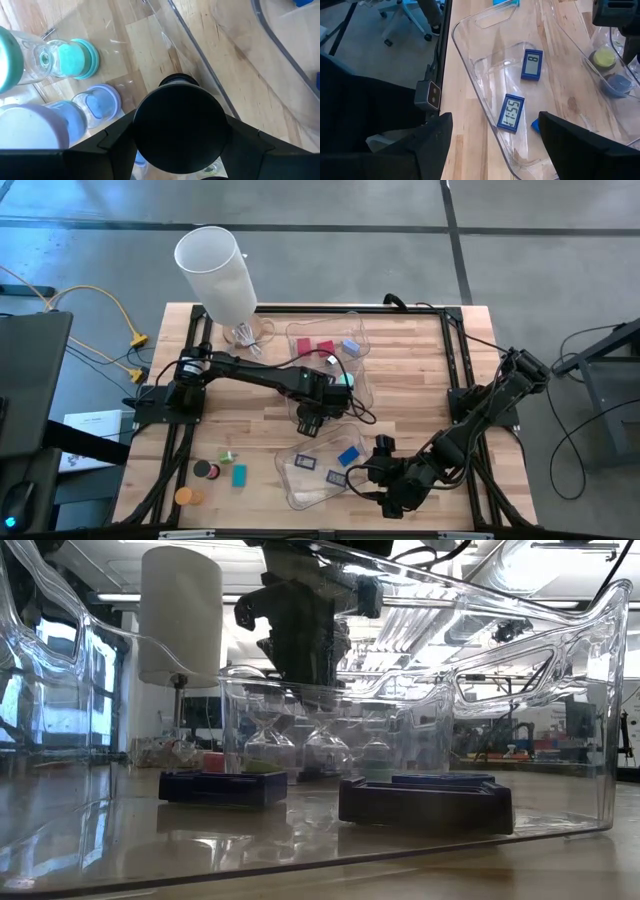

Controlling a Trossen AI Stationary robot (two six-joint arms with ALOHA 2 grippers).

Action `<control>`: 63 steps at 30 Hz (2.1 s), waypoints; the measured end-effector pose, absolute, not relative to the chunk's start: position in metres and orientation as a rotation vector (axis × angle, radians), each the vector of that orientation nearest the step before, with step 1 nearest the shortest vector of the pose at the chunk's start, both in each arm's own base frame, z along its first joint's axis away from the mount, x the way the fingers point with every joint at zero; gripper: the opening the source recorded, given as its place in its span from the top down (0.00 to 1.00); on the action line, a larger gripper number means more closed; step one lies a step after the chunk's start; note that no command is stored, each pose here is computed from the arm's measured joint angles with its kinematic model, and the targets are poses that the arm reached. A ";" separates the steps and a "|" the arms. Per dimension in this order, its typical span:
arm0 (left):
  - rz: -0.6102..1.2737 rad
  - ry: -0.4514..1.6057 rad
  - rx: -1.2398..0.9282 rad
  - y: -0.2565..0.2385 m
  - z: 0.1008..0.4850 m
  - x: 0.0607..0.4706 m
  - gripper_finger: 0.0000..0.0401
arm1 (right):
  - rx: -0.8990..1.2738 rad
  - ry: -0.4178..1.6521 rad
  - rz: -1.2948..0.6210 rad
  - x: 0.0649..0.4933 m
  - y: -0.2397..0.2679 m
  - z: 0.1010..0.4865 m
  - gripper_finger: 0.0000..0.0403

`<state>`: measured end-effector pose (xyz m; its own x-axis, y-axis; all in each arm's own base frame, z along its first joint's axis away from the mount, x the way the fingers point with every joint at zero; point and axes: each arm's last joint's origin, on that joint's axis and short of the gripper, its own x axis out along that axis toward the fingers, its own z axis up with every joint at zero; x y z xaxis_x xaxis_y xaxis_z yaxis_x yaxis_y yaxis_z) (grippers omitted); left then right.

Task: Pick & Place Office items
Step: Put the dark blue hourglass into the middle transparent bin

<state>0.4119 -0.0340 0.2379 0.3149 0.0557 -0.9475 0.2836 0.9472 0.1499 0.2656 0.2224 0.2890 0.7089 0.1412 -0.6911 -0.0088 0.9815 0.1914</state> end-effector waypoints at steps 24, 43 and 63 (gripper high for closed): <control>0.061 1.243 0.378 -0.035 0.239 0.412 0.42 | 0.185 0.780 0.082 0.266 0.222 0.289 0.30; -0.064 1.245 0.386 -0.044 0.239 0.411 0.43 | 0.187 0.783 0.088 0.266 0.223 0.289 0.30; -0.093 1.238 0.346 -0.051 0.239 0.410 0.43 | 0.186 0.783 0.088 0.266 0.223 0.289 0.30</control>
<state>0.4103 -0.0514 0.2390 0.3299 0.1169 -0.9368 0.2558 0.9441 0.2078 0.2656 0.2226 0.2890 0.7059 0.1479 -0.6927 -0.0096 0.9799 0.1994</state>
